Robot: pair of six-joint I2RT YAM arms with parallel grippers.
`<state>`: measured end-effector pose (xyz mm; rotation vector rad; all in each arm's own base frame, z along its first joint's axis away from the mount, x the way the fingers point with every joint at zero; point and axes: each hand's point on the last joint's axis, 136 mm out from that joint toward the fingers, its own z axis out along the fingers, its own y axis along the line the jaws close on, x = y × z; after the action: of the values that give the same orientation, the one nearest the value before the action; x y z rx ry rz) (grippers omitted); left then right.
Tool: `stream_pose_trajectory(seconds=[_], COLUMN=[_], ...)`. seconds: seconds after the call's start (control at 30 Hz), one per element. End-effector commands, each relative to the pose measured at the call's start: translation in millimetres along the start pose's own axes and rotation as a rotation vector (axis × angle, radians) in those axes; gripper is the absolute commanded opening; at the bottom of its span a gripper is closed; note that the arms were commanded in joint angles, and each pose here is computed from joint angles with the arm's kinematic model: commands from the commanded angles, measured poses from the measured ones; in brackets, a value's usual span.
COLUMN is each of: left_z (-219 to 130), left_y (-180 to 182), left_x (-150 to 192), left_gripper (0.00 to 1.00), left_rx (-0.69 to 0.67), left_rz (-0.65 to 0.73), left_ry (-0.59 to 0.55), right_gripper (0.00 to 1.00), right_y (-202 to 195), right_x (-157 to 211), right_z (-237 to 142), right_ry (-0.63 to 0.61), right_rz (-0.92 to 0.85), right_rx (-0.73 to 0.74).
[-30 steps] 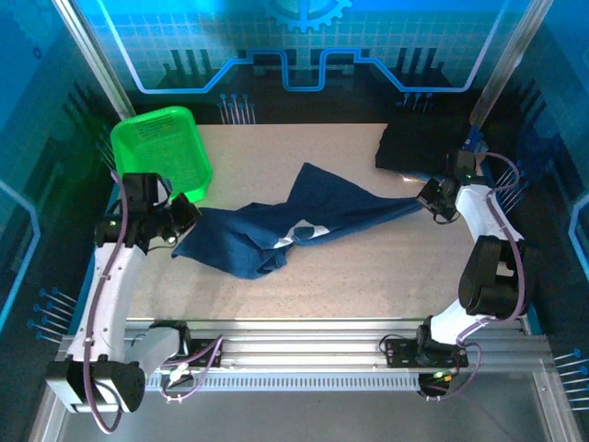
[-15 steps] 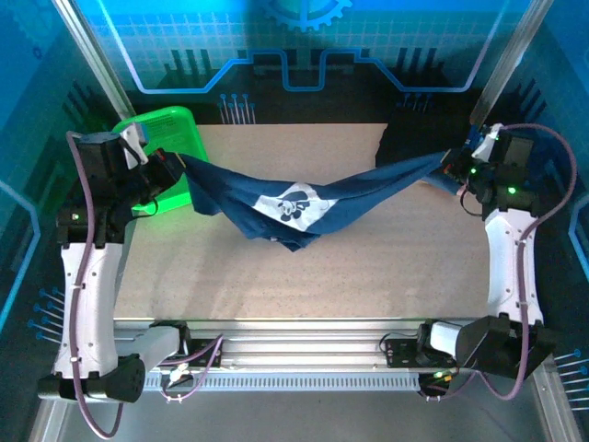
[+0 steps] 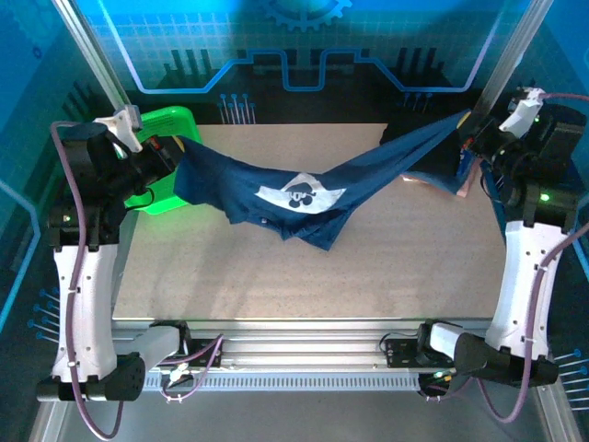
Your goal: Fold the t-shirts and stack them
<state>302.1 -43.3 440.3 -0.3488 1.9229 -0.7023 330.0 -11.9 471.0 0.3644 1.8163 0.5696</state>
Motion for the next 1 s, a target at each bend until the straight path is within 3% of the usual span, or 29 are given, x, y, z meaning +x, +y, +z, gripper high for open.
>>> stream_pose_trajectory(seconds=[0.0, 0.13, 0.53, 0.77, 0.87, 0.97], left_z=[-9.1, -14.3, 9.6, 81.3, 138.2, 208.4], left_y=[-7.1, -13.0, -45.9, -60.2, -69.8, -69.6], left_x=[-4.4, -18.4, -95.7, -123.5, -107.8, -70.1], left_gripper=[0.0, 0.0, 0.0, 0.0, 0.0, 0.0], left_rx=[0.034, 0.028, 0.111, 0.158, 0.182, 0.17], left_rz=[0.02, 0.053, 0.122, 0.17, 0.213, 0.259], left_ry=[-0.039, -0.082, -0.246, -0.203, -0.098, 0.014], right_gripper=[0.0, 0.0, 0.0, 0.0, 0.0, 0.0], right_y=[21.7, 48.8, 131.9, 133.4, 103.2, 59.7], right_x=[-10.8, -9.6, 57.2, 50.0, 62.1, 74.8], right_z=[-29.8, -43.1, -73.7, -72.3, -47.2, -15.0], right_ry=[-0.033, -0.02, 0.289, 0.293, 0.319, 0.322], right_rz=[-0.003, -0.008, 0.06, 0.002, -0.004, -0.001], right_rx=[-0.032, -0.127, -0.487, -0.452, -0.326, -0.193])
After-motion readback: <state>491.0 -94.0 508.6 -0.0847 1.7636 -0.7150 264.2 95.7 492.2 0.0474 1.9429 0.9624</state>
